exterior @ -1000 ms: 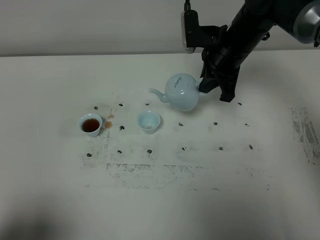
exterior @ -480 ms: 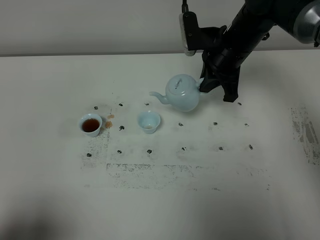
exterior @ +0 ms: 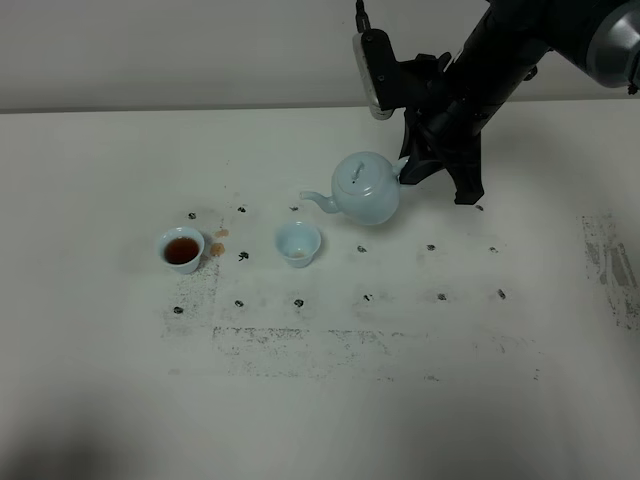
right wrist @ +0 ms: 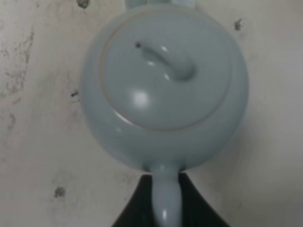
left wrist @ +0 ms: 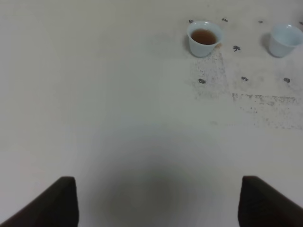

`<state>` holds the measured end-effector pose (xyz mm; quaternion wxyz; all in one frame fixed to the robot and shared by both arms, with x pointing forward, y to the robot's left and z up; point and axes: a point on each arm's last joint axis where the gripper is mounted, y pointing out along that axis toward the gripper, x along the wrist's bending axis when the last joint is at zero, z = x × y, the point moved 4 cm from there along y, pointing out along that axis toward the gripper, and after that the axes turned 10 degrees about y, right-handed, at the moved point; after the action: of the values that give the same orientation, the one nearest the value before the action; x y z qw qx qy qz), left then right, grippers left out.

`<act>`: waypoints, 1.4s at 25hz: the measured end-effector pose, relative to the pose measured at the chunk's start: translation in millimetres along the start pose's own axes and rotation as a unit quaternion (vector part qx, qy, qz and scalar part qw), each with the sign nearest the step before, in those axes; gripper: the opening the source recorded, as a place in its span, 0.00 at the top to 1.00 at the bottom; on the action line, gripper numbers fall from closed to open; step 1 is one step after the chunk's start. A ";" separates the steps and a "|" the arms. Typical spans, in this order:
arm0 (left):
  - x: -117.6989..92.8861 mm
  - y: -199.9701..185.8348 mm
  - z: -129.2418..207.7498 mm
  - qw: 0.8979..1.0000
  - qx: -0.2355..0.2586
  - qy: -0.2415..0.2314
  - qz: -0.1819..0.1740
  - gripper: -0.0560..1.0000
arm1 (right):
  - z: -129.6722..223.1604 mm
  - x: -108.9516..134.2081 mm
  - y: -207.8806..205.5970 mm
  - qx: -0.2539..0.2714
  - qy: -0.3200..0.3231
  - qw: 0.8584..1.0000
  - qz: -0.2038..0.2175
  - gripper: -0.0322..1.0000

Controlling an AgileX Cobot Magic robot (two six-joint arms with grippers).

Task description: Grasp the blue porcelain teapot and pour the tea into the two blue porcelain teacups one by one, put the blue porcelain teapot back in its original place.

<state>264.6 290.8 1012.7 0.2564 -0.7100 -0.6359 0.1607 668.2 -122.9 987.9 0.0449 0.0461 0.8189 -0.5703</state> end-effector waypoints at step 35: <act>0.0 0.0 0.0 1.000 0.000 0.000 0.000 0.32 | -9.4 1.3 20.6 0.041 -0.040 0.998 0.001 0.94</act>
<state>264.6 290.8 1012.7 0.2564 -0.7100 -0.6359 0.1607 669.3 -107.0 971.9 0.0762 0.0263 0.7923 -0.6048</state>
